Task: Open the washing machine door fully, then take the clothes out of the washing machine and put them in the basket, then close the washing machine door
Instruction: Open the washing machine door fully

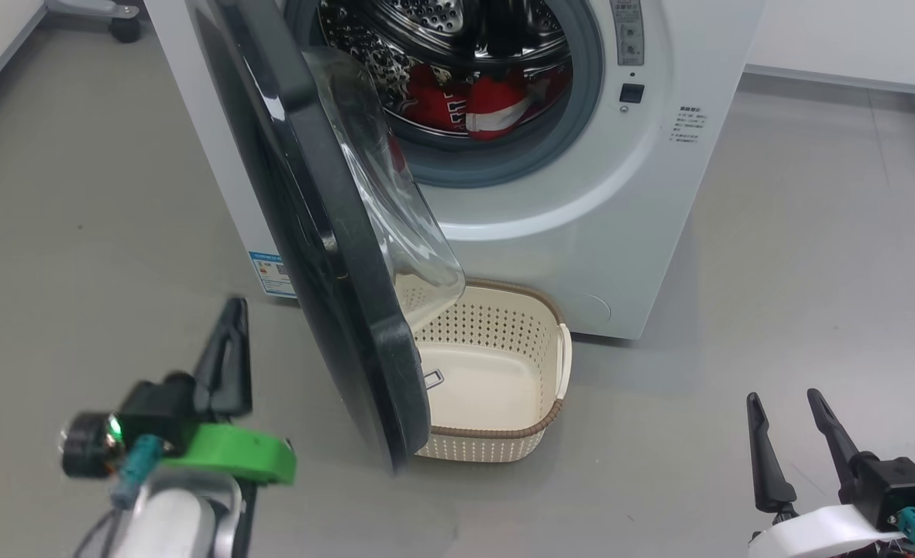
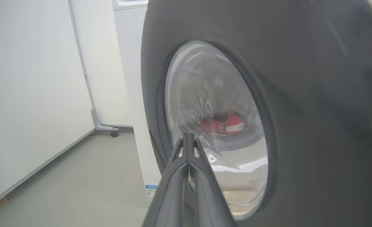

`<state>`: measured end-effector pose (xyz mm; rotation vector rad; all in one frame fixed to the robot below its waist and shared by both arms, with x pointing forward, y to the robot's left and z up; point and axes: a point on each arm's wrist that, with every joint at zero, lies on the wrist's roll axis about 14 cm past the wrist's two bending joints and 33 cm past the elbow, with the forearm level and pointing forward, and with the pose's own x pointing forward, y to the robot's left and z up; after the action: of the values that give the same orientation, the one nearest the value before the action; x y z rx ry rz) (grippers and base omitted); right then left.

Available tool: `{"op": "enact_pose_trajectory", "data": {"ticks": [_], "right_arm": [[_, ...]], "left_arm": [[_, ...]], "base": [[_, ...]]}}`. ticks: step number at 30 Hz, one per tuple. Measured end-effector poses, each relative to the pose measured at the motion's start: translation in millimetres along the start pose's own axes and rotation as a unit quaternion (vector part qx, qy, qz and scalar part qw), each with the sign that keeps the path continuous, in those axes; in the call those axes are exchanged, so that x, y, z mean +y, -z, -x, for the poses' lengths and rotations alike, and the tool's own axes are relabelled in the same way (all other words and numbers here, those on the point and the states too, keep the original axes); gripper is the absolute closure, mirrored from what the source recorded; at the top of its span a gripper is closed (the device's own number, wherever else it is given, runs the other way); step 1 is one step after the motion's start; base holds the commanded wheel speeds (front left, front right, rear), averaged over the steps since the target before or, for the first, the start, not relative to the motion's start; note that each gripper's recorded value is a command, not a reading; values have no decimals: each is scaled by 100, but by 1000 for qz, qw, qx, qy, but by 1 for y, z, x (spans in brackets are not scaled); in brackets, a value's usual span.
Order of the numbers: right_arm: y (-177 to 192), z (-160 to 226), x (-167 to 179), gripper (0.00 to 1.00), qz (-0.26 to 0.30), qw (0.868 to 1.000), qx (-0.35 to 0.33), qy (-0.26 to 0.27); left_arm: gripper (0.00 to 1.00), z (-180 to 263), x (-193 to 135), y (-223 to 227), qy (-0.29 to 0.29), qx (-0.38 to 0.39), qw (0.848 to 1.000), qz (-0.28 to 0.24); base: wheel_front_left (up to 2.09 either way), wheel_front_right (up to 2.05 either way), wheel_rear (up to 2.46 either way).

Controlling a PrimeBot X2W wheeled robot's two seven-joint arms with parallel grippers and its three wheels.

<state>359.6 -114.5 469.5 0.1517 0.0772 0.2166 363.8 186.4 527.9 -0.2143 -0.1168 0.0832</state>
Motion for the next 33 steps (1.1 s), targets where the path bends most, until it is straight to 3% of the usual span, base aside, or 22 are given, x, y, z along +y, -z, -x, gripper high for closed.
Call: {"op": "enact_pose_trajectory", "data": {"ticks": [4,9,15,20,25,33], "right_arm": [[-1,0,2,0,3,1000,-2,-3],[0,1,3,0,4,1000,0,-5],[1,1,7,0,5,1000,0,-11],[-1,3,7,0,3,1000,-2,-8],[-1,4,6,0,3,1000,-3,-6],[1,4,5,0,6,1000,-1,-5]], "left_arm": [[100,-15,-4,-65,12,-100,995,-20],[100,-13,-21,-137,36,-211,976,-34],[100,2,-74,-172,109,-270,957,-13],[100,19,-130,-158,212,-239,947,27],[100,37,-168,-108,279,-127,949,68],[100,45,-170,-38,268,5,960,78]], "base": [[0,0,0],[0,0,0],[0,0,0],[0,0,0],[0,0,0],[0,0,0]]}}
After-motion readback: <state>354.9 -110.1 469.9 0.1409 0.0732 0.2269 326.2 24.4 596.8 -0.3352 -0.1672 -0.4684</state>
